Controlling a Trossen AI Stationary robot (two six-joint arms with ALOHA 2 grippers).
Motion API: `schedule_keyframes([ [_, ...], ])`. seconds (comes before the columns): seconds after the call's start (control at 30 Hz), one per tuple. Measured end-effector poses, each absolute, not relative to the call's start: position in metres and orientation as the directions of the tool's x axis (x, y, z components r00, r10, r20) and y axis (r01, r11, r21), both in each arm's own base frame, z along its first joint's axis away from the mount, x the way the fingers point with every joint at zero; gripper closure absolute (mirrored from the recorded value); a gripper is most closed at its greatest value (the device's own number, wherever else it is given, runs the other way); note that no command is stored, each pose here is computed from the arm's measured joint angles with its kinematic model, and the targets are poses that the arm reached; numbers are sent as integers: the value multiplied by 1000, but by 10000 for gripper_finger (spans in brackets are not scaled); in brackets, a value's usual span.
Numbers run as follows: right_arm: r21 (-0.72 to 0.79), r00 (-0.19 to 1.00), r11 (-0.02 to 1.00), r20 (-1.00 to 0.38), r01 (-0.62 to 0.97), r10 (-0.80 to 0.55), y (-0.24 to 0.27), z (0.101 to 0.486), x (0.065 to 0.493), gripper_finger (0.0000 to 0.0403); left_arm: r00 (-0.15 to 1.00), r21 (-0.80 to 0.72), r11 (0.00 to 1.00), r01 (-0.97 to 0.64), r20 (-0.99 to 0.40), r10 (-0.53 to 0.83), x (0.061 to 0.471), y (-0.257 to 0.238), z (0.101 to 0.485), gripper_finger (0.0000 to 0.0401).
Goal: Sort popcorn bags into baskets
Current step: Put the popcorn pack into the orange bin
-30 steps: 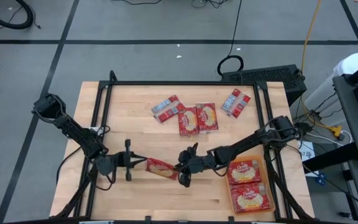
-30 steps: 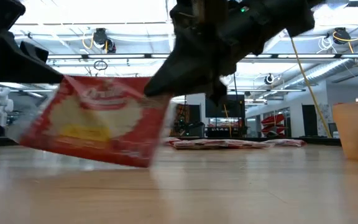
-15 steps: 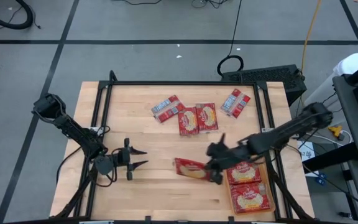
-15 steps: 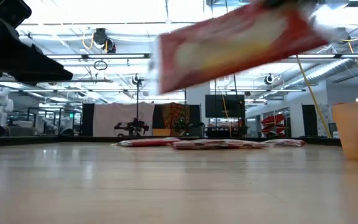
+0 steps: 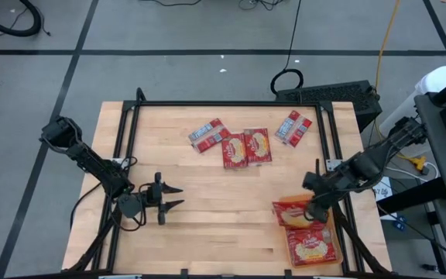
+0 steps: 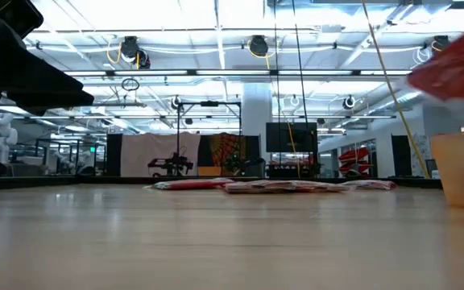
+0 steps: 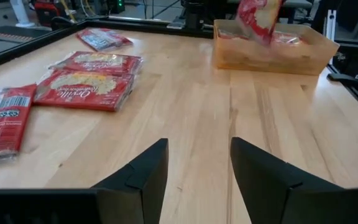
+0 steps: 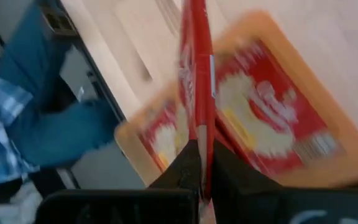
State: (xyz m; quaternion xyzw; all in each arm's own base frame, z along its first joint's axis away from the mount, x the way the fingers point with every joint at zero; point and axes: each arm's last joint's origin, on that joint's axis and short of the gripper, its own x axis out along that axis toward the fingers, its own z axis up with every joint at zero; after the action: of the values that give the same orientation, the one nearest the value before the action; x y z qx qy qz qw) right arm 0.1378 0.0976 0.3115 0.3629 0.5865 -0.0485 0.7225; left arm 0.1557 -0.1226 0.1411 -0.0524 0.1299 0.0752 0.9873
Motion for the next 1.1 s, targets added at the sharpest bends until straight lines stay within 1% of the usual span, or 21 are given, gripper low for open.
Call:
schedule_keyframes([
  [0.1, 424, 222, 738, -905, 525, 362, 92, 311, 125, 397, 954, -69, 984, -163, -267, 139, 156, -122, 141, 233],
  [0.23, 378, 170, 751, -924, 541, 343, 87, 311, 117, 397, 951, -73, 982, -177, -268, 152, 158, -120, 141, 241],
  [0.4, 369, 163, 751, -927, 548, 337, 86, 301, 115, 396, 950, -93, 979, -183, -271, 152, 159, -119, 140, 242],
  [0.67, 477, 234, 709, -877, 519, 419, 90, 276, 121, 395, 951, -88, 980, -179, -272, 149, 159, -119, 140, 244],
  [0.83, 445, 211, 703, -893, 555, 398, 89, 264, 119, 394, 949, -70, 981, -181, -273, 156, 159, -118, 140, 244],
  [1.0, 383, 176, 719, -921, 580, 348, 86, 246, 116, 393, 947, -66, 978, -197, -273, 172, 161, -115, 140, 244],
  [1.1, 338, 170, 731, -940, 593, 297, 84, 236, 114, 377, 945, -66, 976, -206, -273, 181, 162, -113, 140, 244],
])
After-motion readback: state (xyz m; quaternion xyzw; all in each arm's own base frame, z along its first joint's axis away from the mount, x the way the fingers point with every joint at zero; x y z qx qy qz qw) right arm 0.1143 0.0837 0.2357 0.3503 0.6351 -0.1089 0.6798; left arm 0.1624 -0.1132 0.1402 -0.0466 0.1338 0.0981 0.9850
